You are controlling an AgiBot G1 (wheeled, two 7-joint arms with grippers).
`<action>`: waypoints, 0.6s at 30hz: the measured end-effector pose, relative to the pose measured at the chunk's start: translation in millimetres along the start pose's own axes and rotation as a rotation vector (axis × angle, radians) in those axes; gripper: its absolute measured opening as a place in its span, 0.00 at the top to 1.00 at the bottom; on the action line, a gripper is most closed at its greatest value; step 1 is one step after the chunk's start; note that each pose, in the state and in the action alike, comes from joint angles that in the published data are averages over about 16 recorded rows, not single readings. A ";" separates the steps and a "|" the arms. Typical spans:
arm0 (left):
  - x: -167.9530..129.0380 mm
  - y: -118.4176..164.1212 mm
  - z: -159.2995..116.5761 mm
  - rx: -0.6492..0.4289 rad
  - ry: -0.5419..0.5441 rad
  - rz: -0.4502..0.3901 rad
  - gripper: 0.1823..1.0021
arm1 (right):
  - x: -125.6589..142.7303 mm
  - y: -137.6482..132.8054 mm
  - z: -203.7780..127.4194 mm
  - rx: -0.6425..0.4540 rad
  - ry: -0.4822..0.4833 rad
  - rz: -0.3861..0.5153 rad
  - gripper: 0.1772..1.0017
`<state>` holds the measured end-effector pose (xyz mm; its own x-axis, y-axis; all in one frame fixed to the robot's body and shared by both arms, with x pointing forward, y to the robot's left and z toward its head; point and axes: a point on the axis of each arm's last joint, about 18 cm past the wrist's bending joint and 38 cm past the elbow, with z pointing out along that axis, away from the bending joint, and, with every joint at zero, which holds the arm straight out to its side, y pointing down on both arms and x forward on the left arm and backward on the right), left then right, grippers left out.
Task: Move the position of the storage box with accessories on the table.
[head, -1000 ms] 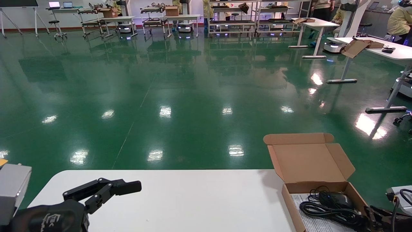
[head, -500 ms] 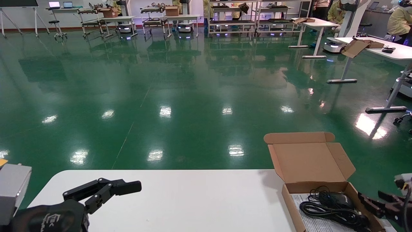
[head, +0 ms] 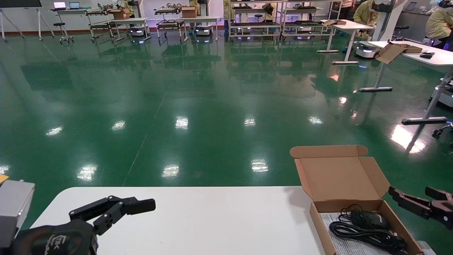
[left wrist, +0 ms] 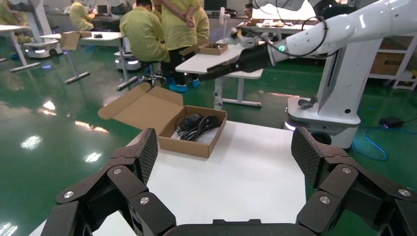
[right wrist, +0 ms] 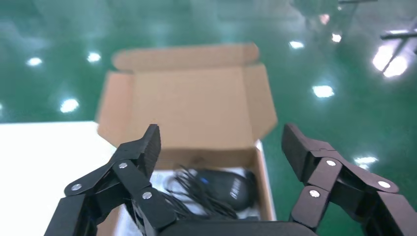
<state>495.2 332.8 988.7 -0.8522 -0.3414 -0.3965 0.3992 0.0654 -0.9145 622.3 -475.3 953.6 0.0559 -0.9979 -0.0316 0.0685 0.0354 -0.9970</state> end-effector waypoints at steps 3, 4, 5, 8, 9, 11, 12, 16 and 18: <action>0.0 0.0 0.0 0.000 0.000 0.000 0.00 | -11.9 -11.8 -3.9 0.034 -0.032 0.035 0.18; 0.0 0.0 0.0 0.000 0.000 0.000 0.00 | -16.6 -16.1 -4.7 0.046 -0.045 0.048 0.16; 0.0 0.0 0.0 0.000 0.000 0.000 0.00 | -21.3 -20.3 -5.4 0.057 -0.058 0.060 0.14; 0.0 0.0 0.0 0.000 0.000 0.000 0.00 | -33.5 -31.3 -6.5 0.085 -0.091 0.095 0.09; 0.0 0.0 0.0 0.000 0.000 0.000 0.00 | -37.0 -34.4 -6.6 0.093 -0.101 0.105 0.08; 0.0 0.0 -0.1 0.000 0.000 0.000 0.00 | -42.7 -39.5 -6.4 0.104 -0.117 0.124 0.06; 0.0 0.0 -0.1 0.000 0.000 0.000 0.00 | -45.1 -41.7 -6.1 0.109 -0.124 0.132 0.05; -0.1 0.1 -0.1 0.000 0.000 0.000 0.00 | -50.2 -46.2 -5.1 0.117 -0.140 0.150 0.02; -0.1 0.1 -0.1 0.000 0.000 0.000 0.00 | -52.0 -47.3 -4.8 0.118 -0.146 0.154 0.01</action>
<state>495.3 332.9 988.7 -0.8522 -0.3419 -0.3961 0.3990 0.0653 -0.9146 611.4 -425.3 1002.1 0.2172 -0.9623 -0.1638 0.1632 0.2012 -0.9659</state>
